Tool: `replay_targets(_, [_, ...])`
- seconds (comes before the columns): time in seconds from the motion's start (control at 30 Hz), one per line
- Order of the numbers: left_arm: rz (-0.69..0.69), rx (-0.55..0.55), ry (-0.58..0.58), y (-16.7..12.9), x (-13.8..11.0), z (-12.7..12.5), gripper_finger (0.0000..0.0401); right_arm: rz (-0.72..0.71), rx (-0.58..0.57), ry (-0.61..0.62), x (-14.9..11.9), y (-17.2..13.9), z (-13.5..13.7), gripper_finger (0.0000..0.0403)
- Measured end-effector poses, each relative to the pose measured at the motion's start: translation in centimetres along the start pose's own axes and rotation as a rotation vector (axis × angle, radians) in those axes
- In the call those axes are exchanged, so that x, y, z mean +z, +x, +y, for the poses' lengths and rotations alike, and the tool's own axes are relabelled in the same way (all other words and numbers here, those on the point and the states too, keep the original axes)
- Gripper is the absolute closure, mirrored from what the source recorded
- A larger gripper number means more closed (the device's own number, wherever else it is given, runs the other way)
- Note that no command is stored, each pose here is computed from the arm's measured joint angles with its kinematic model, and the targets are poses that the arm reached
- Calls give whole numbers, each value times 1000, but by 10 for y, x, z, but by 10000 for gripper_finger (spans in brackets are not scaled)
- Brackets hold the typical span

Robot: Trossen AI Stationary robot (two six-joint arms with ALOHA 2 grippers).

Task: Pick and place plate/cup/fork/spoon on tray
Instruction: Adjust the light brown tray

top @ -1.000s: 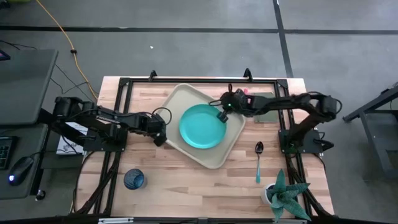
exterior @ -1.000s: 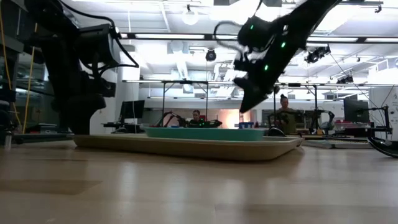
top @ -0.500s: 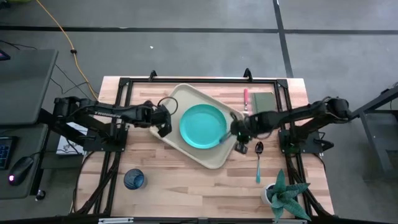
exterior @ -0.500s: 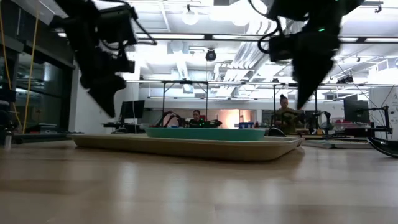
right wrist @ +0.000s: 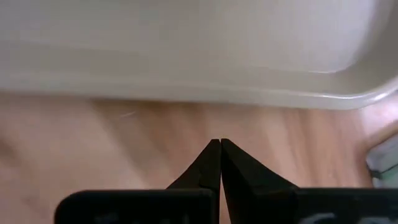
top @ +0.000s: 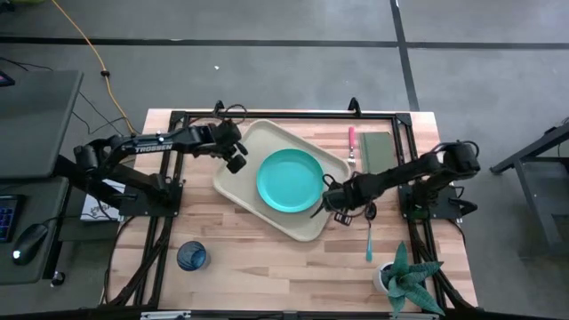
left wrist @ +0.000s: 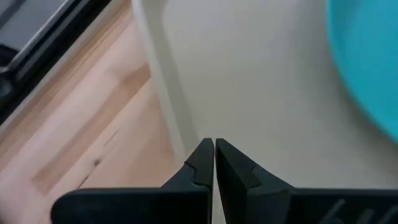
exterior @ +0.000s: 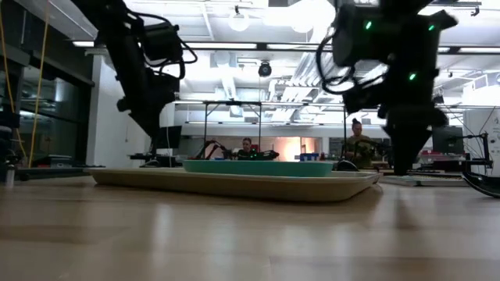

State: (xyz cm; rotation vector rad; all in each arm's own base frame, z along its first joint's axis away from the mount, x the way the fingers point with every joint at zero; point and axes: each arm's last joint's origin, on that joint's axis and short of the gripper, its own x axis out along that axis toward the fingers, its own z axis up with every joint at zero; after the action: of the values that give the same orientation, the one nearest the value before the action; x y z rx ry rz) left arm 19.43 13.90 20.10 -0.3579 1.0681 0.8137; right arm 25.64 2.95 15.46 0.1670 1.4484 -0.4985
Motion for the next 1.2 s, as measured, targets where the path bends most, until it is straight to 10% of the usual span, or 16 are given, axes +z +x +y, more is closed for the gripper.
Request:
replay_targets(0.6, [-219, -65, 2, -5, 21, 2, 401, -70, -105, 134, 40, 27, -56, 403])
replay_targets(1.2, [-576, -177, 10, -89, 15, 18, 401, -401, -154, 246, 93, 48, -116, 403])
